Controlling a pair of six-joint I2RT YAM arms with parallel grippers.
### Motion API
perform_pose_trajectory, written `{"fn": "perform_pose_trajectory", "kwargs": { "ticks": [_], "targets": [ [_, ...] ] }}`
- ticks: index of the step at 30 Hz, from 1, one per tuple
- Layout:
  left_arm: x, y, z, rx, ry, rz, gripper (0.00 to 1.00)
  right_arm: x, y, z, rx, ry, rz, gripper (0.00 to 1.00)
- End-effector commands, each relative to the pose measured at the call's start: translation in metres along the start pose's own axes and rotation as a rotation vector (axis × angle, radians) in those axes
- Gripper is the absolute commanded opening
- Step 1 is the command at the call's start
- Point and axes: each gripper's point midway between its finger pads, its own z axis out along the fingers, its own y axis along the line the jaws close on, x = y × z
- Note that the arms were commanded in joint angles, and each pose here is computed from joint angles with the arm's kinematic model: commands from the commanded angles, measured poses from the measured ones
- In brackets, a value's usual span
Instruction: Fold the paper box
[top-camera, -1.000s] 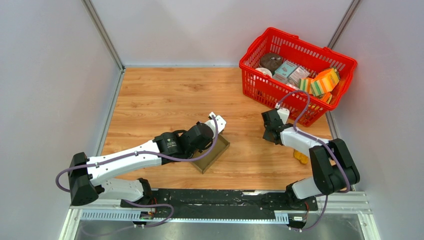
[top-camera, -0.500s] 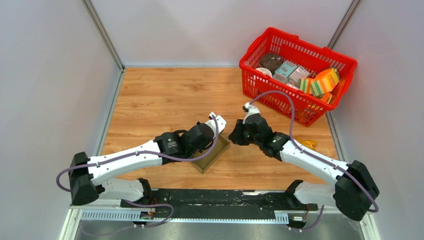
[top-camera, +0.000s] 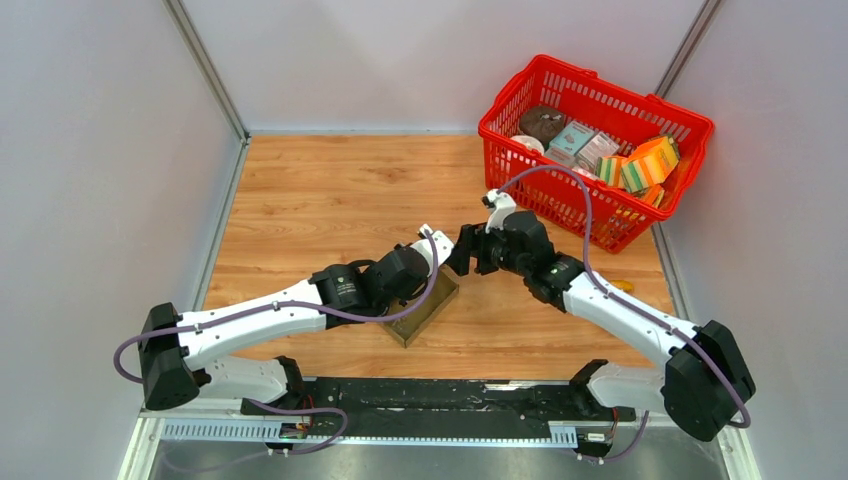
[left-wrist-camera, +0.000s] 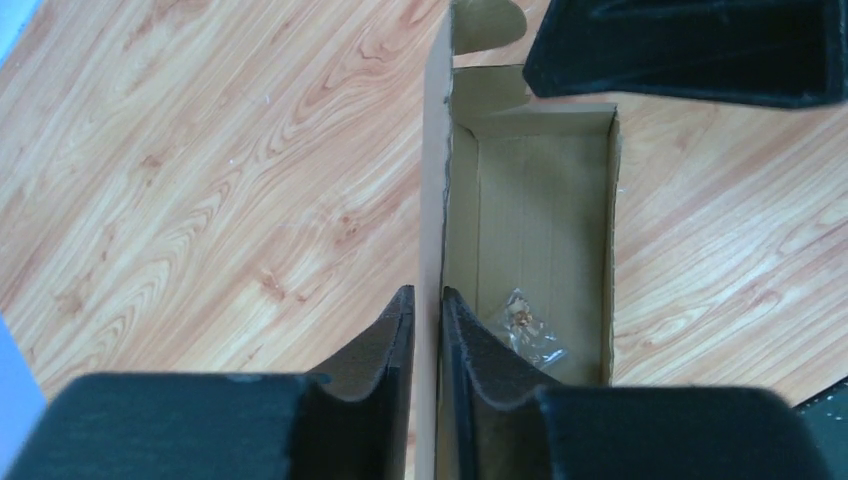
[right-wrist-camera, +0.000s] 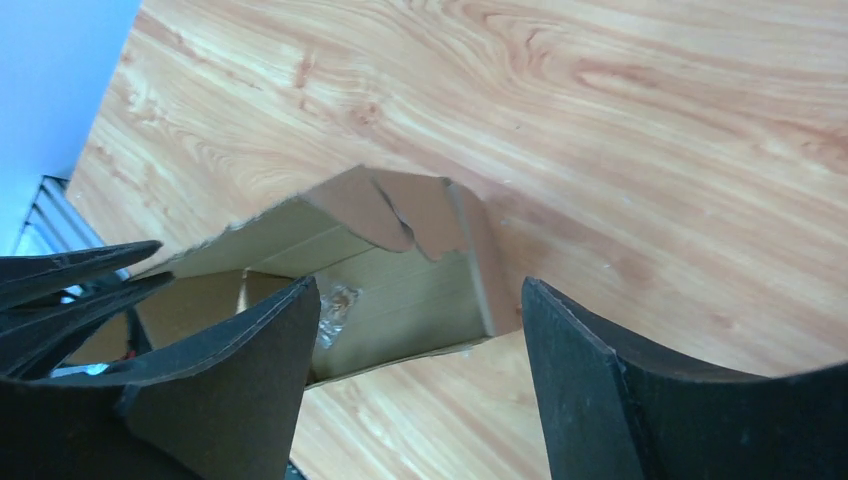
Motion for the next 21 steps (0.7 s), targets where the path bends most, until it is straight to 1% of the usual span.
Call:
{"fn": "perform_pose_trajectory", "kwargs": {
  "ticks": [1, 3, 4, 5, 6, 9, 10, 11, 12, 13, 14, 15, 16, 17, 18, 19, 20, 21],
  "targets": [
    [-0.022, 0.002, -0.014, 0.023, -0.075, -0.073, 0.35, -0.012, -0.001, 0.001, -0.056, -0.030, -0.209, 0.74],
    [-0.027, 0.006, -0.023, 0.026, -0.106, -0.097, 0.42, -0.009, 0.005, 0.006, -0.128, -0.015, -0.252, 0.70],
    [-0.029, 0.007, -0.027, 0.032, -0.118, -0.114, 0.48, -0.013, 0.010, 0.007, -0.163, -0.040, -0.259, 0.69],
    [-0.028, 0.009, -0.031, 0.032, -0.122, -0.123, 0.51, -0.007, 0.014, 0.007, -0.213, -0.024, -0.258, 0.68],
    [-0.031, 0.014, -0.040, 0.035, -0.145, -0.145, 0.53, -0.005, 0.012, 0.010, -0.218, -0.019, -0.256, 0.67],
    [-0.021, 0.030, -0.059, 0.002, -0.166, -0.220, 0.55, -0.003, 0.008, 0.016, -0.208, 0.009, -0.269, 0.65],
    [-0.013, 0.035, -0.063, -0.020, -0.157, -0.269, 0.52, 0.001, 0.005, 0.017, -0.196, 0.027, -0.272, 0.64],
    [-0.005, 0.039, -0.066, -0.036, -0.153, -0.304, 0.50, 0.001, 0.003, 0.018, -0.193, 0.032, -0.269, 0.60],
    [0.009, 0.045, -0.072, -0.049, -0.158, -0.350, 0.47, 0.004, 0.003, 0.017, -0.199, 0.039, -0.263, 0.58],
    [0.023, 0.047, -0.074, -0.073, -0.137, -0.423, 0.42, 0.002, 0.007, 0.016, -0.218, 0.027, -0.242, 0.57],
    [0.030, 0.053, -0.082, -0.079, -0.158, -0.486, 0.40, 0.000, 0.012, 0.011, -0.240, 0.013, -0.230, 0.57],
    [0.047, 0.051, -0.079, -0.095, -0.135, -0.576, 0.39, 0.006, 0.012, 0.009, -0.247, 0.017, -0.210, 0.58],
    [0.063, 0.054, -0.081, -0.122, -0.108, -0.608, 0.36, 0.006, 0.016, 0.005, -0.265, 0.003, -0.196, 0.59],
    [0.069, 0.056, -0.085, -0.117, -0.118, -0.659, 0.36, 0.002, 0.017, 0.000, -0.257, -0.015, -0.169, 0.62],
    [0.081, 0.051, -0.081, -0.117, -0.098, -0.720, 0.35, 0.000, 0.013, -0.001, -0.221, -0.020, -0.148, 0.63],
    [0.089, 0.046, -0.080, -0.104, -0.076, -0.745, 0.34, 0.006, 0.003, -0.004, -0.161, 0.009, -0.123, 0.63],
    [0.094, 0.044, -0.080, -0.096, -0.071, -0.779, 0.33, -0.001, -0.006, -0.007, -0.094, -0.019, -0.115, 0.63],
    [0.103, 0.038, -0.074, -0.095, -0.045, -0.812, 0.32, -0.002, -0.012, -0.010, -0.051, -0.016, -0.102, 0.63]
  ]
}}
